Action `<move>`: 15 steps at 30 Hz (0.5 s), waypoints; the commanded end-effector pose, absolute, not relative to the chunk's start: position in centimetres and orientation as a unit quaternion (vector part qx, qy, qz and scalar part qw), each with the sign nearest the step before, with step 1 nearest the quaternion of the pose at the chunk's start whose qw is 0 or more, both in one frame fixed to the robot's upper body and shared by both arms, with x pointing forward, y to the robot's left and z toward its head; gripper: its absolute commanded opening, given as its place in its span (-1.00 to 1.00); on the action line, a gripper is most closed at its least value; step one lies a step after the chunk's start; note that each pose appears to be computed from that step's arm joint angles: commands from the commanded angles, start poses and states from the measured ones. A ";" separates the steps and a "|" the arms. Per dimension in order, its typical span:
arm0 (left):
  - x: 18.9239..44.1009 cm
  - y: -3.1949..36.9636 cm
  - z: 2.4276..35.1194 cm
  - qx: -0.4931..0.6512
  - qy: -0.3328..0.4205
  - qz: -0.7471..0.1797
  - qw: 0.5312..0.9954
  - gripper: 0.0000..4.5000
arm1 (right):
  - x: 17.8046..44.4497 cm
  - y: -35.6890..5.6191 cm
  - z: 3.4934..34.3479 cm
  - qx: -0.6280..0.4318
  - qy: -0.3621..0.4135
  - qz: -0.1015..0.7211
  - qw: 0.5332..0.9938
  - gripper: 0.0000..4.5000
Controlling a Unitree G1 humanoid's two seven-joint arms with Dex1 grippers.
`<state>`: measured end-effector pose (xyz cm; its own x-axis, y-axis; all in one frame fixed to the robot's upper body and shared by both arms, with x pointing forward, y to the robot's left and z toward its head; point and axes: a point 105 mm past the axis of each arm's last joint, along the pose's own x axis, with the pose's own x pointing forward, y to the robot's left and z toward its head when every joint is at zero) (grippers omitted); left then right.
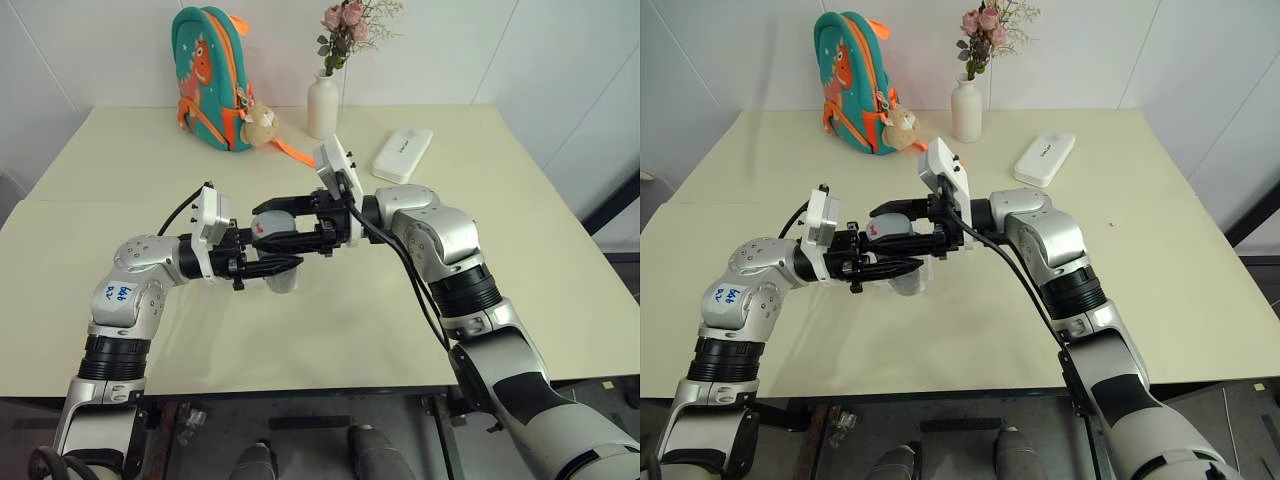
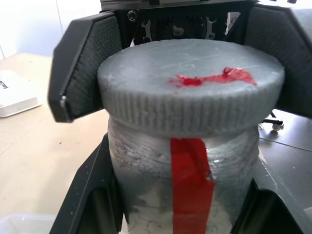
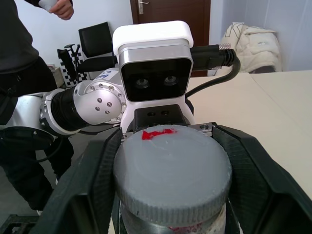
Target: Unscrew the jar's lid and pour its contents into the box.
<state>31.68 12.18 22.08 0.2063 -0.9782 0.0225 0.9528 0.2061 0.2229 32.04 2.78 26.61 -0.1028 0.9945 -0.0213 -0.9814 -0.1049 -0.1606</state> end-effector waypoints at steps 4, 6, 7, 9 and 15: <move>31.2 12.0 23.1 0.086 -0.101 -0.630 0.766 -0.08 | 30.9 2.5 29.6 -0.002 -0.086 0.756 0.649 0.32; 31.1 12.0 23.1 0.085 -0.101 -0.629 0.766 -0.08 | 30.5 2.4 30.6 0.044 -0.088 0.760 0.643 0.32; 31.1 12.0 23.1 0.085 -0.100 -0.629 0.766 -0.08 | 30.4 2.2 31.3 0.073 -0.089 0.762 0.638 0.32; 31.1 12.1 23.0 0.085 -0.100 -0.629 0.766 -0.08 | 30.1 1.7 32.2 0.105 -0.091 0.764 0.630 0.32; 31.0 12.7 23.2 0.086 -0.101 -0.619 0.774 -0.08 | 32.2 -2.2 31.4 0.056 -0.129 0.678 0.722 0.32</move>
<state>31.60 12.22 21.99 0.2145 -0.9765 0.0214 0.9518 0.2139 0.2198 31.42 -0.32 30.82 -0.0472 0.9699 0.2390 -0.9986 -0.0399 -0.0353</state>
